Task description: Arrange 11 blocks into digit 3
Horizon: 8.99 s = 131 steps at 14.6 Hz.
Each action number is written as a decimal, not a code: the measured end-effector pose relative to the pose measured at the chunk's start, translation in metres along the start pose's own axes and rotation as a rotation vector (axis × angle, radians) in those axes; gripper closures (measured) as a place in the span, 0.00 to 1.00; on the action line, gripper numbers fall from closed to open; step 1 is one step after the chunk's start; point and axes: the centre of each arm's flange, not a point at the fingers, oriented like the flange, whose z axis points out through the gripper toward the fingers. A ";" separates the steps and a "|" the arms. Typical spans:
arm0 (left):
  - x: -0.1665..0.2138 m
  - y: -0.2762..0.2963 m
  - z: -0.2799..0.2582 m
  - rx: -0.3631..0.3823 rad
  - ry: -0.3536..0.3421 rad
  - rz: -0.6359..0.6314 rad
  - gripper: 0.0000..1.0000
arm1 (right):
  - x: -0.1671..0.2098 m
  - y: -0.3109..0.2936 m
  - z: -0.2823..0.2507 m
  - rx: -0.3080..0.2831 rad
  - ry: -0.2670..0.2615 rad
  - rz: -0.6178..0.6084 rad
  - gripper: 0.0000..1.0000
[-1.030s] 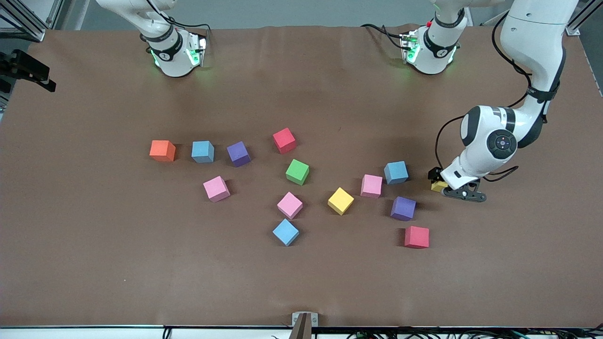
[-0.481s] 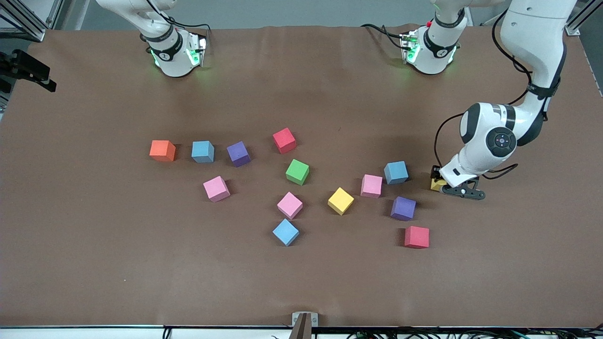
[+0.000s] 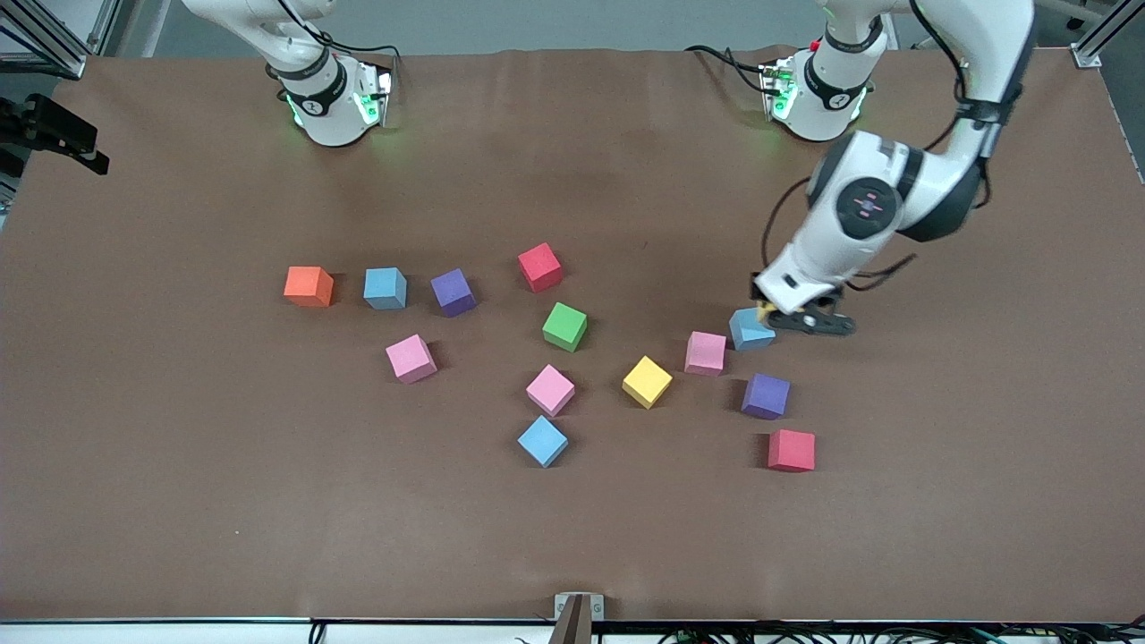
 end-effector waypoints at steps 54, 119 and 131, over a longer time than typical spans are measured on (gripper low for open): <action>-0.062 0.295 0.076 -0.032 -0.044 -0.149 0.00 | 0.053 -0.223 0.301 0.058 0.040 1.072 0.00; -0.024 0.199 0.083 -0.015 -0.019 -1.666 0.41 | -0.081 -0.492 0.475 -0.020 0.013 1.539 0.49; -0.087 0.243 0.103 -0.047 -0.066 -1.626 0.41 | -0.086 -0.496 0.476 -0.018 0.014 1.529 0.49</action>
